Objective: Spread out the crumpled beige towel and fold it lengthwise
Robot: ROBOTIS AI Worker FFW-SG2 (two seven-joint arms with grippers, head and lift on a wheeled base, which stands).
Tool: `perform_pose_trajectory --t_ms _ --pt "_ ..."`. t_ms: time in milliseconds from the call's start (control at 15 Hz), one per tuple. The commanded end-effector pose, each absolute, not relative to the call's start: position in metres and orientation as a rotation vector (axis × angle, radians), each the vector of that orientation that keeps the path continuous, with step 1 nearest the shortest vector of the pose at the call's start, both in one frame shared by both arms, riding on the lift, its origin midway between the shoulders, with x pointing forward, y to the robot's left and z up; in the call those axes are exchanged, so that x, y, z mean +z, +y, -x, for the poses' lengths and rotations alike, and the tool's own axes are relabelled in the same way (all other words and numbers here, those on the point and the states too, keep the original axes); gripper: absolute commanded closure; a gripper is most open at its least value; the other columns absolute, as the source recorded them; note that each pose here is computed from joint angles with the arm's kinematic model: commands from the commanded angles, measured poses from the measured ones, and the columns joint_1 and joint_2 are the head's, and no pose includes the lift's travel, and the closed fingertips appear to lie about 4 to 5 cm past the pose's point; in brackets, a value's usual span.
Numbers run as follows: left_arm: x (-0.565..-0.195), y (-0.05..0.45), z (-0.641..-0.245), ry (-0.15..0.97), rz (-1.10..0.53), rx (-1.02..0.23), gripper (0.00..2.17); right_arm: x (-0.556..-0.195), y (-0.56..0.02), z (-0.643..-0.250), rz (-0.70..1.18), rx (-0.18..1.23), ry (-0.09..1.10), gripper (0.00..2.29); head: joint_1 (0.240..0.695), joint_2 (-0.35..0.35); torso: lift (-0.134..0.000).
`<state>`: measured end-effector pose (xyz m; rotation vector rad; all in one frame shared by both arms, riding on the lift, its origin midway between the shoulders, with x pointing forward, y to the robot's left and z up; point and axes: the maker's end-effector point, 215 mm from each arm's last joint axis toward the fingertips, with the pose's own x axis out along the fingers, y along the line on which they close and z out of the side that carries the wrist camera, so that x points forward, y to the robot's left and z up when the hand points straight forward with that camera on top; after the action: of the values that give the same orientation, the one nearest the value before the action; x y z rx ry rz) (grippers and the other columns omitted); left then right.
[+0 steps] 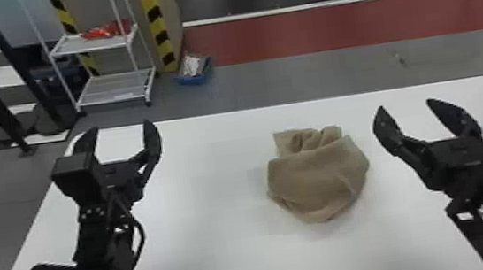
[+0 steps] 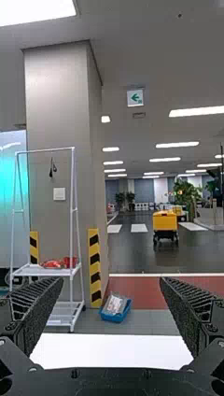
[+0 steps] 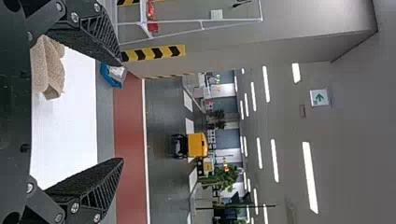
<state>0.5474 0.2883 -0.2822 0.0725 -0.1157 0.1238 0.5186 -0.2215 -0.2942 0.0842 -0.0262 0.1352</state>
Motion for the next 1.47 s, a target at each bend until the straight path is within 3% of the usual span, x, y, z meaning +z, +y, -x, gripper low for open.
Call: perform_pose_trajectory --t_ms 0,600,1000,1400 --pt "-0.282 0.288 -0.547 -0.116 -0.072 0.123 0.14 -0.295 -0.222 -0.519 -0.08 0.135 -0.024 0.18 0.678 0.069 -0.124" --pt "-0.287 0.286 -0.545 -0.109 -0.072 0.119 0.14 -0.299 -0.222 -0.516 -0.075 0.138 -0.016 0.19 0.679 0.068 -0.124" --pt "-0.32 0.282 -0.533 -0.065 -0.061 0.108 0.15 -0.349 -0.211 -0.502 -0.076 0.168 0.064 0.19 0.695 0.066 -0.124" --pt "-0.337 0.28 -0.527 -0.063 -0.055 0.104 0.15 -0.385 -0.161 -0.455 -0.106 0.26 0.135 0.22 0.695 0.107 -0.124"
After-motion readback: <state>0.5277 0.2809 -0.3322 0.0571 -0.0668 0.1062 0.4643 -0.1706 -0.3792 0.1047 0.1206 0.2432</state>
